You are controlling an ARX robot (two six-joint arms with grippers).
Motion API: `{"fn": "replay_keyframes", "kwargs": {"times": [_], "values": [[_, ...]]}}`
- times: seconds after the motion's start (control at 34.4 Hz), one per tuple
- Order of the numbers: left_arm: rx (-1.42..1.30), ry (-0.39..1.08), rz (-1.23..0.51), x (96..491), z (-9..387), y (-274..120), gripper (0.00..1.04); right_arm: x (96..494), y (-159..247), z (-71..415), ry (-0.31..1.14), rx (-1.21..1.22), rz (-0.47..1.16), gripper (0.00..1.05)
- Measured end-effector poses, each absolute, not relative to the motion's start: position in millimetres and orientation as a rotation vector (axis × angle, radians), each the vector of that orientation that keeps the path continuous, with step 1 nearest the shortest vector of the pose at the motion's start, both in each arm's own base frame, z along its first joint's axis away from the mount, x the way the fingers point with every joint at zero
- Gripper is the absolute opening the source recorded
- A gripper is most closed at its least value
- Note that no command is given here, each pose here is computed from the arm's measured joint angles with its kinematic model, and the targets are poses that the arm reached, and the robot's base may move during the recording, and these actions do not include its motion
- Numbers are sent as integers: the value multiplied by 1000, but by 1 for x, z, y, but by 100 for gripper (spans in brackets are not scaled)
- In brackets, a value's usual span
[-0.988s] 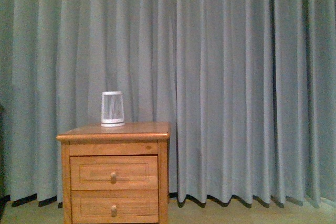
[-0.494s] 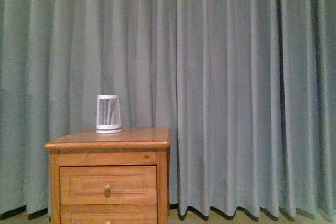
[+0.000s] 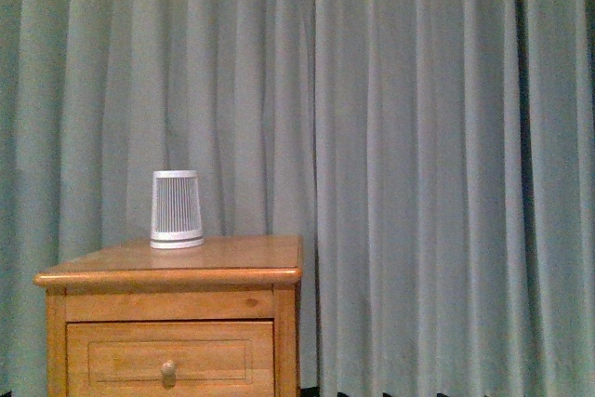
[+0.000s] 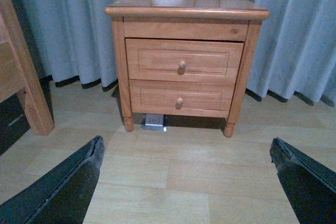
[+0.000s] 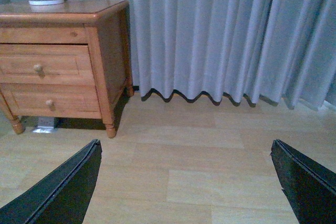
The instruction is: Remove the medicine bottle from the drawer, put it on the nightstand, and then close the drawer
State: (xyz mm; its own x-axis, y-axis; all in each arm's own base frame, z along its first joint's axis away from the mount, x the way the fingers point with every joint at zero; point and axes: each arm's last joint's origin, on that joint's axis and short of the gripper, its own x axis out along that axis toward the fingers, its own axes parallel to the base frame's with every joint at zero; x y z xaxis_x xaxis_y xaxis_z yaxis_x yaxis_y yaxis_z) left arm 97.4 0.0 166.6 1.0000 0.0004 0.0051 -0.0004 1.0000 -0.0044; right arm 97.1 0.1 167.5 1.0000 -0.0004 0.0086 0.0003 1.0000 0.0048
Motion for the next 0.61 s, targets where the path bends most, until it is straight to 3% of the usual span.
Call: {"fn": "replay_keyframes", "kwargs": {"times": [0.61], "values": [[-4,-5,1,97,167,0,98,97,0,167,-8,5,0,98]]}}
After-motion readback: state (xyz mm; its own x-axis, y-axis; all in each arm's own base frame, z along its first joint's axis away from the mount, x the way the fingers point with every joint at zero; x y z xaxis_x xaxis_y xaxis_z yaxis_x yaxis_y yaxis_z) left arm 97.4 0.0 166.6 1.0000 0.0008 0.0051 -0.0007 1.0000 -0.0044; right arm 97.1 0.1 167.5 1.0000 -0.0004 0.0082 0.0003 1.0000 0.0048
